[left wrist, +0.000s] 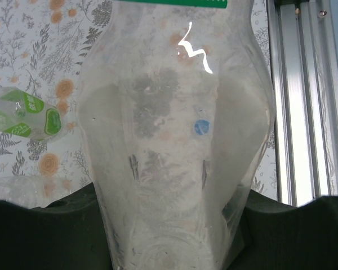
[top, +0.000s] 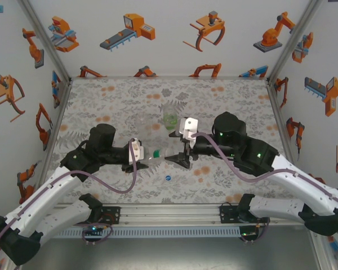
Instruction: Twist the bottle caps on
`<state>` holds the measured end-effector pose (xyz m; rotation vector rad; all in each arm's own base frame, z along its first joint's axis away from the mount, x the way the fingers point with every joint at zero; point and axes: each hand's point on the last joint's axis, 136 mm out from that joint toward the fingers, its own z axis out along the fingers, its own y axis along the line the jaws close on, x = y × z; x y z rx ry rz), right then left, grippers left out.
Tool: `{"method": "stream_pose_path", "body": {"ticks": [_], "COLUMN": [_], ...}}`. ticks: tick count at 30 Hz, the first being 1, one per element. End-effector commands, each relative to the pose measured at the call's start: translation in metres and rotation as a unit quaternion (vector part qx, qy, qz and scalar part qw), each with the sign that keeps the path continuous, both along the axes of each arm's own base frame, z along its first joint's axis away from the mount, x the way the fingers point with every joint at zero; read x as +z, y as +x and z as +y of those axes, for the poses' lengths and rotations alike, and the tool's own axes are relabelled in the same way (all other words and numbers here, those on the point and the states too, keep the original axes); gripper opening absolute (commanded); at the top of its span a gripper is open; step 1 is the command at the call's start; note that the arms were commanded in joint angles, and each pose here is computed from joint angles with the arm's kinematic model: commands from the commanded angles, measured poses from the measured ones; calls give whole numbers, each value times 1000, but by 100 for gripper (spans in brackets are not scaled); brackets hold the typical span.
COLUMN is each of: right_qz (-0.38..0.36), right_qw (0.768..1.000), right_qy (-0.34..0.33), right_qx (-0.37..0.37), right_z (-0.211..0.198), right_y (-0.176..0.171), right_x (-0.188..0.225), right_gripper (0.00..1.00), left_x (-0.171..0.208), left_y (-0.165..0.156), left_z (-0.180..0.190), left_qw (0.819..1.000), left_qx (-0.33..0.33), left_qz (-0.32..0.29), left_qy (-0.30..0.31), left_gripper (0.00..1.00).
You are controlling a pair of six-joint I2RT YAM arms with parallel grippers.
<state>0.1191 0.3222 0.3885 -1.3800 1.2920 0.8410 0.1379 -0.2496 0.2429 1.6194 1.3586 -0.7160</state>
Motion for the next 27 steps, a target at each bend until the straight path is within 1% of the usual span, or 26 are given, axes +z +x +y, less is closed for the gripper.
{"method": "stream_pose_path", "body": {"ticks": [1, 12, 20, 23, 27], "right_qz": [-17, -14, 5, 6, 6], "right_qw": [999, 997, 998, 998, 998], "right_qy": [-15, -25, -14, -14, -16], "right_qx": [40, 68, 61, 61, 57], "right_z": [5, 23, 39, 39, 38], "right_y": [-9, -7, 1, 2, 2], "right_x": [-6, -33, -40, -41, -44], "right_gripper": [68, 66, 61, 59, 59], "left_x": [14, 13, 12, 12, 12], "left_y": [-6, -5, -4, -4, -4], "left_z": [-3, -3, -3, -3, -3], "left_qw": [1000, 1000, 1000, 1000, 1000], "left_qx": [-22, -22, -20, -21, -20], "left_qz": [-13, -10, -10, -9, -9], "left_qy": [-15, -13, -11, -10, -10], "left_gripper": [0, 0, 0, 0, 0]}}
